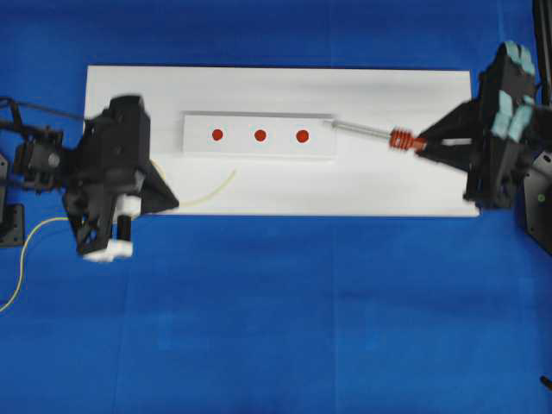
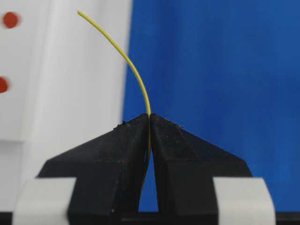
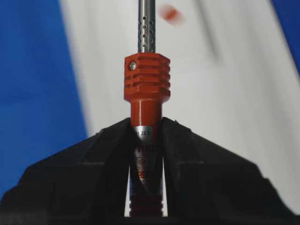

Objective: Touch the tip of the soldering iron to the tip of the solder at the mark.

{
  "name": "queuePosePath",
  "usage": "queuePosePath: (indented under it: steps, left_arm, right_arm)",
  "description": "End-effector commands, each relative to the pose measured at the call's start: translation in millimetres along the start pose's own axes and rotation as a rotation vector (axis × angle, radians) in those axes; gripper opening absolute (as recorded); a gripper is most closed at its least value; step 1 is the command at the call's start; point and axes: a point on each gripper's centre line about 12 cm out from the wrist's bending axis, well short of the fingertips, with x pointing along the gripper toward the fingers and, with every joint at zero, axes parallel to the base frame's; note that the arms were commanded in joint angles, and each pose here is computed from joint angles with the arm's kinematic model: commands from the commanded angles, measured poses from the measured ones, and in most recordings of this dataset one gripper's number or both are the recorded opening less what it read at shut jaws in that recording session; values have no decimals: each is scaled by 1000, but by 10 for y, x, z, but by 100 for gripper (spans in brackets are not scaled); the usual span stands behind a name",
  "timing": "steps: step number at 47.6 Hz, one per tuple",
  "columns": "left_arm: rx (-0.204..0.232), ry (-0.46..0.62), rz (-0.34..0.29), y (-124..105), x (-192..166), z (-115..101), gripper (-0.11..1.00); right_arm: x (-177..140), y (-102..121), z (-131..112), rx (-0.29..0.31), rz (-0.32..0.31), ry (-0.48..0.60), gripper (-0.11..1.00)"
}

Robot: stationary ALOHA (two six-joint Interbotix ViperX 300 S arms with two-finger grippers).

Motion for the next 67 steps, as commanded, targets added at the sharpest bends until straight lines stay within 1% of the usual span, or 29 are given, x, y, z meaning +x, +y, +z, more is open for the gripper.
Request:
queuePosePath:
  steps: [1,7,11,16,21,25,27,33,36,39,45,51,53,55,58,63,66,67]
  left_arm:
    - [15,-55,-46,-145,-55,55,2]
    - [24,-84,-112,-345,-26,-43,2]
    - [41,-106,-163,-491,13,-133,2]
    - [74,-137,-232,-677,91,-308,2]
    - [99,-167,-288,-820,192,-470,2]
    - [119,-162,-316,-922,332,-598,2]
    - [130,-151,-320,-954,402,-649,2]
    - [158,-84,-307,-999,645,-812,2]
    - [166,-50,-297,-999,741,-889,2]
    - [171,-27,-291,-994,803,-953,2]
    - [174,-17,-289,-986,809,-990,2]
    - [174,-18,-289,-988,806,-982,3]
    - [175,-20,-290,-992,807,-977,7]
    - [172,-21,-290,-994,811,-973,14]
    - [169,-19,-288,-990,816,-971,28]
    - [162,-22,-291,-1002,807,-953,56]
    - [156,-23,-292,-1011,798,-926,70]
    - [156,-21,-291,-1013,793,-919,73]
  right_arm:
    - [5,223,47,-36,90,-44,6]
    - [62,508,-19,-80,198,-48,6]
    - [143,707,-106,-114,266,-34,6]
    - [267,902,-232,-143,325,-8,6]
    - [425,1056,-383,-147,364,26,6]
    - [562,1114,-502,-142,369,57,6]
    - [631,1143,-569,-143,371,72,6]
    - [845,1254,-746,-162,383,108,6]
    - [956,1293,-849,-173,382,132,6]
    - [1046,1311,-916,-171,375,148,6]
    - [1168,1340,-985,-165,361,175,6]
    - [1184,1337,-1012,-166,354,190,6]
    - [1183,1337,-1011,-167,352,194,6]
    - [1185,1331,-1022,-169,348,202,6]
    - [1186,1325,-1023,-169,341,213,6]
    - [1189,1331,-1026,-170,333,230,6]
    - [1191,1335,-1022,-171,327,241,6]
    - [1194,1341,-1014,-172,326,243,6]
